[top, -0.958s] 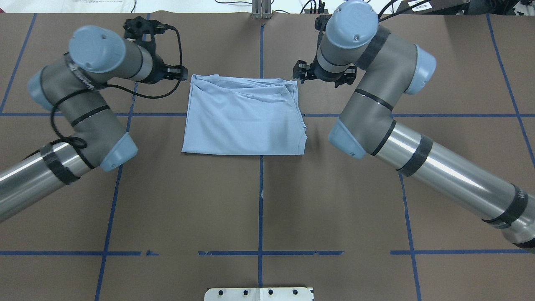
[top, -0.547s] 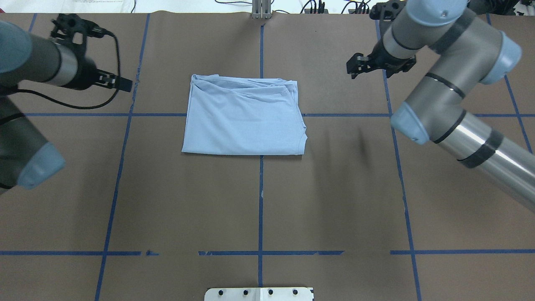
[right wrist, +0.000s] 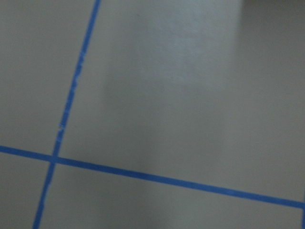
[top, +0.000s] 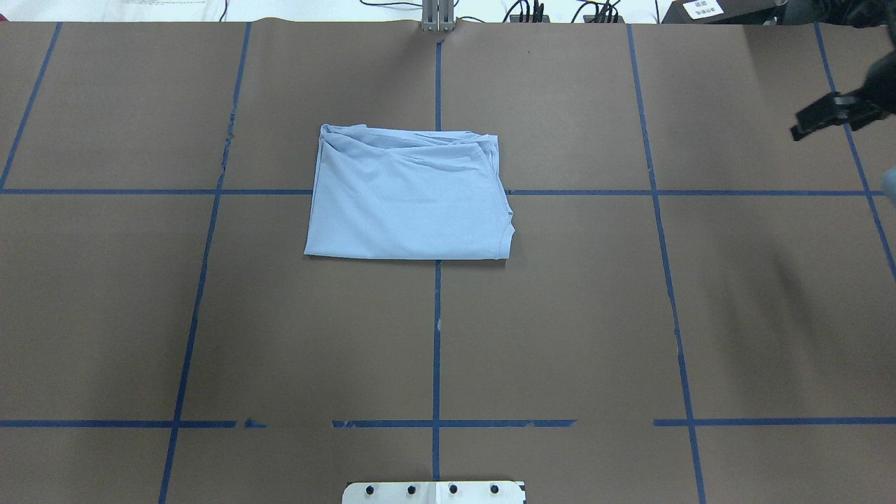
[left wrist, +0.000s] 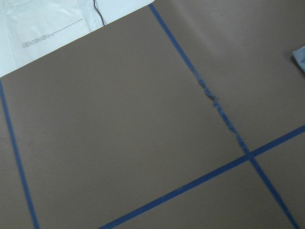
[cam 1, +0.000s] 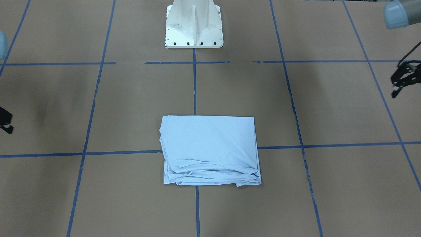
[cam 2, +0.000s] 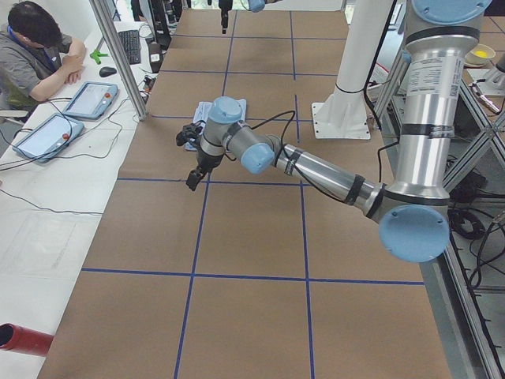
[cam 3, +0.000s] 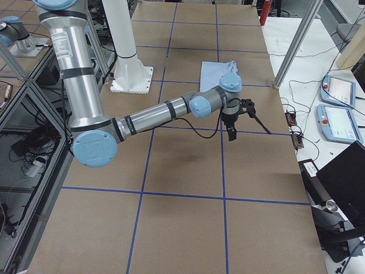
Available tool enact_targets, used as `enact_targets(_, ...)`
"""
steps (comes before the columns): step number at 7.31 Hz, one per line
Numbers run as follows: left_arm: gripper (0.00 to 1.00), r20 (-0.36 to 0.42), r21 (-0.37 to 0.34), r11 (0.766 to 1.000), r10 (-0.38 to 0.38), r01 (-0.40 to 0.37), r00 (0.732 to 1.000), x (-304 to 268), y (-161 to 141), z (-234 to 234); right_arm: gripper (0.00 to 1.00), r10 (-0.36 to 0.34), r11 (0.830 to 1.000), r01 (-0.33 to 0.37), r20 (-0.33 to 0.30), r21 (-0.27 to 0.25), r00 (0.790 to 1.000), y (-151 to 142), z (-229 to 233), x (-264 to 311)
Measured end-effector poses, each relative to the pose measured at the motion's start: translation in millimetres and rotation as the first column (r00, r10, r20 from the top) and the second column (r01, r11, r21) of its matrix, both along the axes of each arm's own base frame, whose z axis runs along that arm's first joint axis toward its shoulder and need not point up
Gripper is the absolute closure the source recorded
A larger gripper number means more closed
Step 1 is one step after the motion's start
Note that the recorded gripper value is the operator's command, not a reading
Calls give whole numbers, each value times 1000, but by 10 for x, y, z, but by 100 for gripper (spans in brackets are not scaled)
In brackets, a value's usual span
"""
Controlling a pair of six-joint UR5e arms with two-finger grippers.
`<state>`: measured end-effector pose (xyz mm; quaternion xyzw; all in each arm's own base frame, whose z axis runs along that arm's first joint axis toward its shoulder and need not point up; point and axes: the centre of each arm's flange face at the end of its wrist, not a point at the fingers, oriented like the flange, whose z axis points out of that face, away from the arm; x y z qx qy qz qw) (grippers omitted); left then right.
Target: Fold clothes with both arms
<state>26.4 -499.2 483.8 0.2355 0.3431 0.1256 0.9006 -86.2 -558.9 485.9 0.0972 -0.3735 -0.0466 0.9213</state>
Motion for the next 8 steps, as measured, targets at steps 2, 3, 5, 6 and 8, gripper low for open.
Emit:
enact_targets(2, 0, -24, -152, 988, -31, 26, 999, -446, 269, 778, 0, 18, 988, -19, -7, -151, 1000, 476, 784, 671)
enact_targets(3, 0, -41, -236, 971, -43, 32, 998, -583, 337, 1035, 0, 31, 979, -33, -14, -203, 999, 686, 1026, 816)
enact_targets(5, 0, -50, -382, 923, 23, -41, 998, -651, 428, 1362, 0, 43, 967, -47, -23, -250, 999, 920, 1248, 926)
enact_targets(6, 0, -49, -424, 902, 64, -78, 997, -666, 487, 1469, 0, 49, 964, -54, -24, -260, 999, 987, 1293, 965)
enact_targets(8, 0, -22, -468, 879, 89, -89, 996, -723, 582, 1579, 0, 64, 960, -68, -27, -272, 998, 1087, 1328, 1040)
